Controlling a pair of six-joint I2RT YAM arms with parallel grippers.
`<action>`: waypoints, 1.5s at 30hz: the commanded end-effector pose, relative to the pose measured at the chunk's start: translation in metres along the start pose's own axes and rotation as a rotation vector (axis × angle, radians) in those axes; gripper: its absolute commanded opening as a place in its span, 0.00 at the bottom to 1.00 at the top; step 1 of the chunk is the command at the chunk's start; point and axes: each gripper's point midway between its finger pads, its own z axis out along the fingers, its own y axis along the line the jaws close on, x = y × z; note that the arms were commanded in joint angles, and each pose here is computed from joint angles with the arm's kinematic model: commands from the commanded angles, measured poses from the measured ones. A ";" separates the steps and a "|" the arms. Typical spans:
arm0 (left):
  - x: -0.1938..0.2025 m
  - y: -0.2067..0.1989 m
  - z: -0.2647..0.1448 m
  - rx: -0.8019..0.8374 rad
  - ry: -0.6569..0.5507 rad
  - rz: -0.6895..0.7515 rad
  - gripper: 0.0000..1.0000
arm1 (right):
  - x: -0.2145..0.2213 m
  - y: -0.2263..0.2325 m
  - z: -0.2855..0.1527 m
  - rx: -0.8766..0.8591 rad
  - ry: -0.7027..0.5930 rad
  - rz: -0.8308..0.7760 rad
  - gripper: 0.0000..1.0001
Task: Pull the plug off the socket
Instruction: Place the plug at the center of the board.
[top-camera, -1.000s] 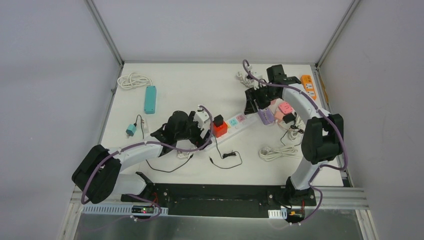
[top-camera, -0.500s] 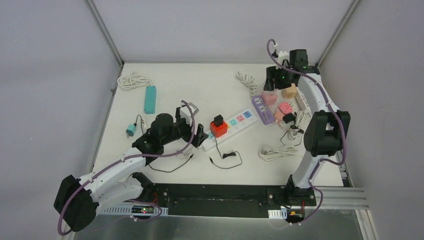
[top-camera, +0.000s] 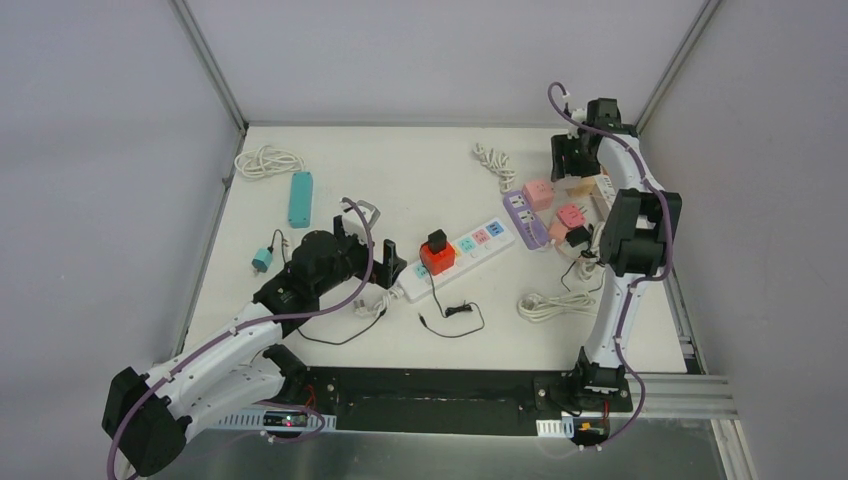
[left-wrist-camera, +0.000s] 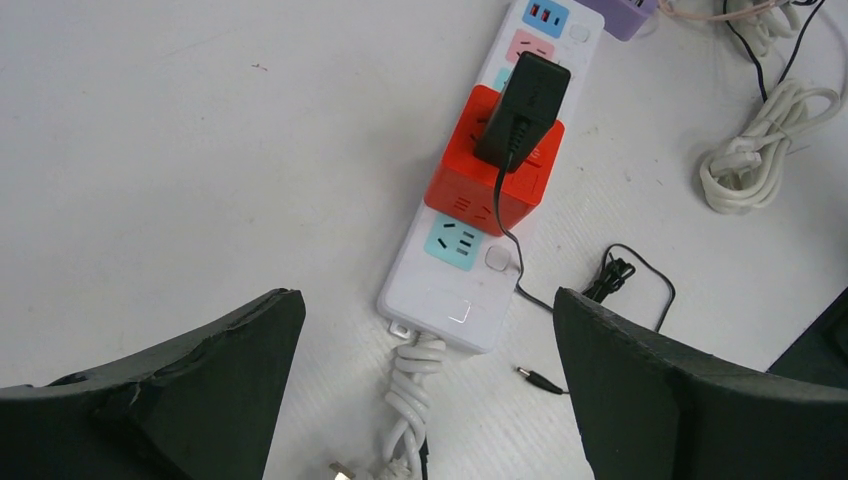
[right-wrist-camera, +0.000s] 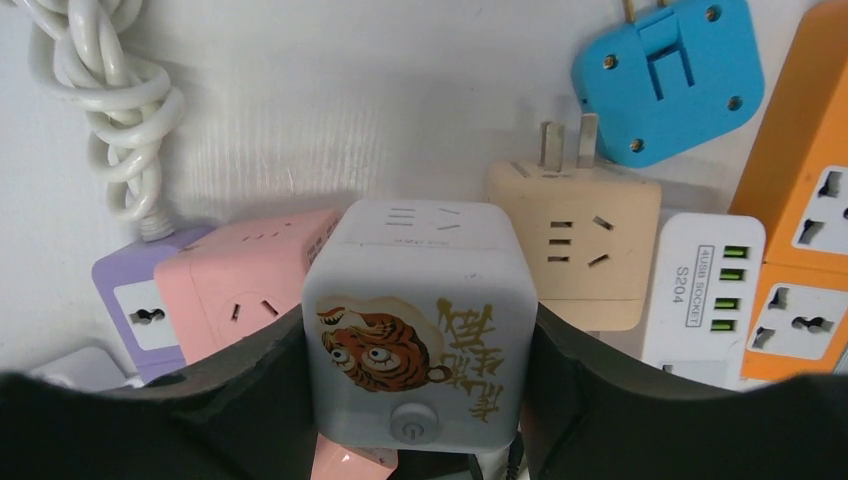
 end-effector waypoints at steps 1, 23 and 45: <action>0.006 0.006 0.000 -0.034 0.014 -0.021 0.99 | -0.014 -0.004 -0.014 0.007 -0.024 -0.021 0.29; 0.011 0.003 0.003 -0.007 0.032 -0.006 0.99 | 0.005 -0.001 -0.034 0.006 -0.006 -0.059 0.83; 0.021 -0.033 0.010 0.259 -0.157 0.173 0.99 | 0.004 0.160 -0.199 -0.612 -0.406 -0.500 0.87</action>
